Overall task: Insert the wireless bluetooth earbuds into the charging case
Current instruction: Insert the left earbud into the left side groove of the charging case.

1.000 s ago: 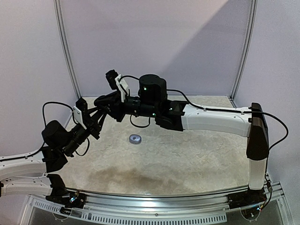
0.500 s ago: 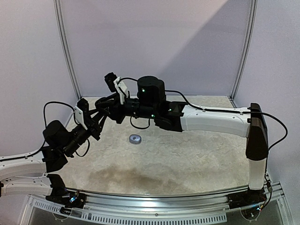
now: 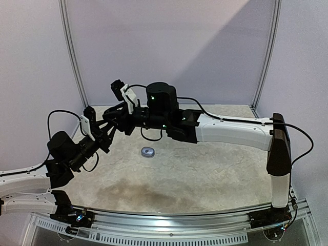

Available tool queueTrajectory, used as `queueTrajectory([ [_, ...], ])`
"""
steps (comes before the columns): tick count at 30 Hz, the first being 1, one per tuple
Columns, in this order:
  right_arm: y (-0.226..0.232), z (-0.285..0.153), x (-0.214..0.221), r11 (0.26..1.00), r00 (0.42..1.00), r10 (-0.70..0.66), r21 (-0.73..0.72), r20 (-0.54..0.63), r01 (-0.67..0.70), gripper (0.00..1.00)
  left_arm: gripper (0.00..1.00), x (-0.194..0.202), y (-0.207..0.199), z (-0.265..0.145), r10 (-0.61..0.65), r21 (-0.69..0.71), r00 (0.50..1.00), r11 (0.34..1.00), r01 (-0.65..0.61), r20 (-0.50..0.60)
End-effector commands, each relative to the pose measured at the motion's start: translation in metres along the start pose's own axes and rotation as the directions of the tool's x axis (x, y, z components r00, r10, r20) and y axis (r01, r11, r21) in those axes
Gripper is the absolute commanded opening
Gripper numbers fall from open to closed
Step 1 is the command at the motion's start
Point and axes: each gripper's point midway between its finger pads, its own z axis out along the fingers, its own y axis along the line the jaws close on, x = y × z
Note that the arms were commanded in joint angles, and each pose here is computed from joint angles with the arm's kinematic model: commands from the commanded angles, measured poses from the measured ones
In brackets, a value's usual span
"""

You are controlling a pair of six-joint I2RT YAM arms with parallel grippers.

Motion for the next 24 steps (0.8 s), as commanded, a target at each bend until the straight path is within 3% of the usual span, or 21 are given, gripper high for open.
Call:
queueTrajectory([
  [1,-0.037,0.007,0.039,0.991,0.994,0.002,0.132,-0.106,0.012,0.35,0.0,-0.04,-0.012,-0.001,-0.032,0.069,0.992,0.997,0.024,0.119],
  [24,-0.043,-0.001,0.025,0.977,0.988,-0.107,0.171,-0.11,0.125,0.5,0.0,-0.037,-0.01,-0.003,-0.065,0.073,0.992,0.996,0.057,0.104],
])
